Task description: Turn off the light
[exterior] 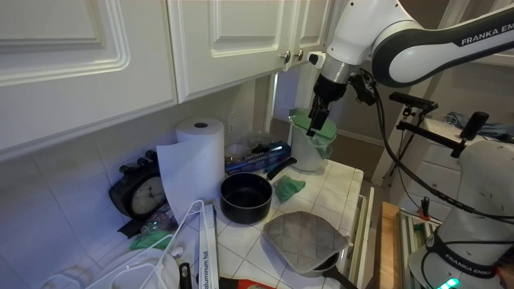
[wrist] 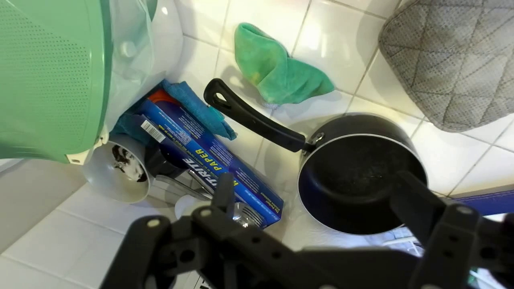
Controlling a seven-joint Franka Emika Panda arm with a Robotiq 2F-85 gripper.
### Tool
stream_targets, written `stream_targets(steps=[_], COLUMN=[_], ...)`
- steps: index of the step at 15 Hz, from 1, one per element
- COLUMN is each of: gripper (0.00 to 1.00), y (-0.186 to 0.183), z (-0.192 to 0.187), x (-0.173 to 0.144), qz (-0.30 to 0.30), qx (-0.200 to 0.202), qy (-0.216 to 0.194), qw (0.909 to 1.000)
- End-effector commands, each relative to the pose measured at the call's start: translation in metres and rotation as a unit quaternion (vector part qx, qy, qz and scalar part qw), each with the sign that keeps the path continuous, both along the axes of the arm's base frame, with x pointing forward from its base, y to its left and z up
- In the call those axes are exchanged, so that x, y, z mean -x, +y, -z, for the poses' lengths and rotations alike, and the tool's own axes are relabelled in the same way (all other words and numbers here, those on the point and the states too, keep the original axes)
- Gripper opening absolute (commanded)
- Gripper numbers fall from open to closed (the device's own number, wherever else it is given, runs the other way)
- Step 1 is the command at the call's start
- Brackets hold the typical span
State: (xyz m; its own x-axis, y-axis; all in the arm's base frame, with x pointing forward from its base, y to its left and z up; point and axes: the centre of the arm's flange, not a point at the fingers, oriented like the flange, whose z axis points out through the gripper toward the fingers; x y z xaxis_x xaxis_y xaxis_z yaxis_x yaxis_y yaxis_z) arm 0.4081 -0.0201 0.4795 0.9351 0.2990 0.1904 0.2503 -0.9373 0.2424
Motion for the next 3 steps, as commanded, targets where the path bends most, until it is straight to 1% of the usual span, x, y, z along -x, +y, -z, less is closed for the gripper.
stream_targets(steps=[1, 3], gripper=[1.00, 1.00], y=[0.0000, 0.0000], z=[0.0000, 0.0000], x=[0.0000, 0.0000], qz=[0.000, 0.000], qx=[0.000, 0.000], qy=[0.000, 0.000], qw=[1.0000, 1.0000])
